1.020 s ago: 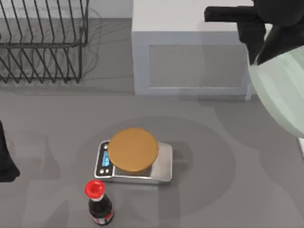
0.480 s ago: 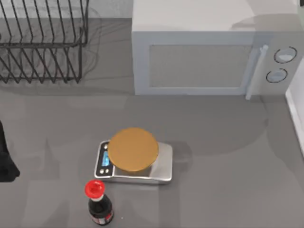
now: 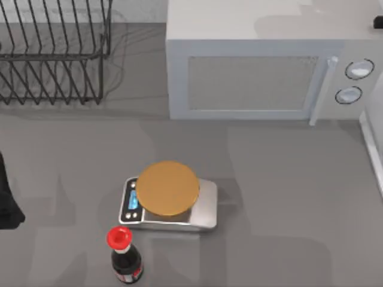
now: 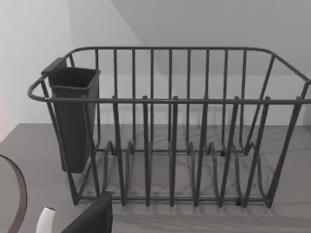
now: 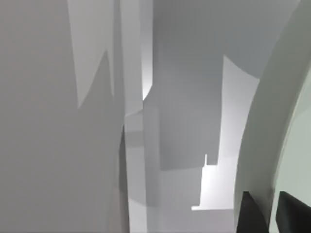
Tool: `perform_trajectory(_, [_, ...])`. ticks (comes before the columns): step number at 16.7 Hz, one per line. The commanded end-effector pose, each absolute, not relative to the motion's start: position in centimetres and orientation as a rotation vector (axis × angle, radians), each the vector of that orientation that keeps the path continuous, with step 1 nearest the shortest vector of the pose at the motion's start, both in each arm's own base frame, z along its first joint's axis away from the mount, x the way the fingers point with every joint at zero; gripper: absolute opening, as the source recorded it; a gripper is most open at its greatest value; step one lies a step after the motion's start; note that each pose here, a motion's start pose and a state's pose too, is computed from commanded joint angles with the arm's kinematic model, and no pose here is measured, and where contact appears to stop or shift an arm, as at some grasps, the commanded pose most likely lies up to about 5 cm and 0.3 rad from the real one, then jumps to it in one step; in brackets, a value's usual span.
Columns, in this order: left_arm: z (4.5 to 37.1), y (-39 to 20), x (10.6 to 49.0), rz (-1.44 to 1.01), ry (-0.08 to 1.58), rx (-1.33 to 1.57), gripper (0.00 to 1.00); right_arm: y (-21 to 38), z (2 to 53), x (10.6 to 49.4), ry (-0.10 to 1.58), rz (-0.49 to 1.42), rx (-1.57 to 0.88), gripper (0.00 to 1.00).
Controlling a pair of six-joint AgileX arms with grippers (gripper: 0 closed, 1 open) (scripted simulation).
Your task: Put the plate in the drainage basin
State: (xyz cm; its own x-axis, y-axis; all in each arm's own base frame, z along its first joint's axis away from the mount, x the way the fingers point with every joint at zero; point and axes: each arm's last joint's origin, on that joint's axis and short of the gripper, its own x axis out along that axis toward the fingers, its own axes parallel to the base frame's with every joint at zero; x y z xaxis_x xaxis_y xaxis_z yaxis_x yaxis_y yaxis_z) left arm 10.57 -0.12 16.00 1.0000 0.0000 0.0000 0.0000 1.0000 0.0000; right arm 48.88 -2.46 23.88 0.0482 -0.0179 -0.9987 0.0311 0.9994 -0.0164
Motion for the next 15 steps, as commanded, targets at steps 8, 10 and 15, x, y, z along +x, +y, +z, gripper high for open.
perform_trajectory(8, [16.00, -0.12, 10.57, 0.000, 0.000, 0.000, 1.00, -3.34, 21.74, 49.42, 1.567, -0.008, 0.009, 0.15])
perform_trajectory(10, [16.00, -0.12, 10.57, 0.000, 0.000, 0.000, 1.00, -3.34, 21.74, 49.42, 1.567, -0.008, 0.009, 0.30])
perform_trajectory(15, [16.00, -0.12, 10.57, 0.000, 0.000, 0.000, 1.00, -3.34, 21.74, 49.42, 1.567, -0.008, 0.009, 0.68])
